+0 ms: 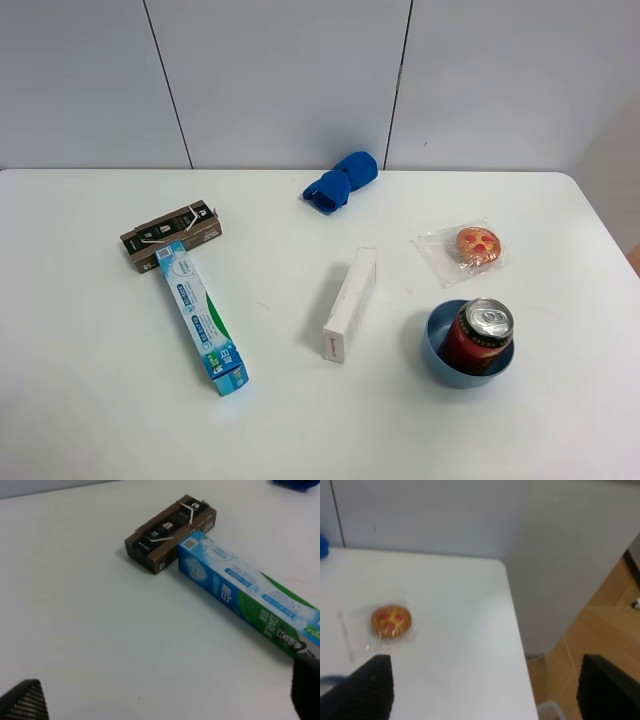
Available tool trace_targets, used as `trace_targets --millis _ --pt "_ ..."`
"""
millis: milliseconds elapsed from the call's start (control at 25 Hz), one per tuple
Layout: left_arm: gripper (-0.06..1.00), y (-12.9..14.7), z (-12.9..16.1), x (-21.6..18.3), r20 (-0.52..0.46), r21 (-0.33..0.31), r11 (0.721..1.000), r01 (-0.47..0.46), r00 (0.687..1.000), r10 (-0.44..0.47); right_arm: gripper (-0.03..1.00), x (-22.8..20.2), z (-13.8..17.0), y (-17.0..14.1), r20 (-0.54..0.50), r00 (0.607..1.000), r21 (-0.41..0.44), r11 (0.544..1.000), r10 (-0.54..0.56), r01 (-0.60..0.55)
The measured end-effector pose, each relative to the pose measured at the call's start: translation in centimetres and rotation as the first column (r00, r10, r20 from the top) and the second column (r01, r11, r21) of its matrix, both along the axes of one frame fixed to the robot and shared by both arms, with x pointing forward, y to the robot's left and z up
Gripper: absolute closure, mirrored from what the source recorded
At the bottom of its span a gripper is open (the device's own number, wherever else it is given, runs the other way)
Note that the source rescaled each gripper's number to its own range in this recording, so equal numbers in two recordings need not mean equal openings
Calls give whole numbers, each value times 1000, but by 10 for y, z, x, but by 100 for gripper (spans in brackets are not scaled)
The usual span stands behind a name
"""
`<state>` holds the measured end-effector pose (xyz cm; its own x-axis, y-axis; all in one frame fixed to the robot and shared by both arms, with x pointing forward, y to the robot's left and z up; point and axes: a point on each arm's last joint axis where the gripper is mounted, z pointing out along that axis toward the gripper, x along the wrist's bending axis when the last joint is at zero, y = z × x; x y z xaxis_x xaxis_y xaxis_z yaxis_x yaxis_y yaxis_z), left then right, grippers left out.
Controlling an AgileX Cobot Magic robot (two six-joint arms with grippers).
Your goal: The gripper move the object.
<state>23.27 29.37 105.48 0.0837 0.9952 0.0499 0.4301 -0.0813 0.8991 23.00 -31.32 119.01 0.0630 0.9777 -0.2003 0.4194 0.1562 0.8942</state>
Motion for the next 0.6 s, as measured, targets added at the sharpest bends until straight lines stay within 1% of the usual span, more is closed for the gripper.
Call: trace_targets --millis 280,360,480,600 --pt "-6 0 0 0 0 0 1000 0 1000 0 72 -33 -74 3 14 999 31 999 29 -29" --pt "-6 0 0 0 0 0 1000 0 1000 0 72 -35 -90 4 9 999 48 998 41 -41" --pt "-6 0 0 0 0 0 1000 0 1000 0 72 -28 -104 9 -32 997 97 993 70 -66" --pt "-6 0 0 0 0 0 1000 0 1000 0 72 -19 -111 11 -30 996 112 990 84 -81"
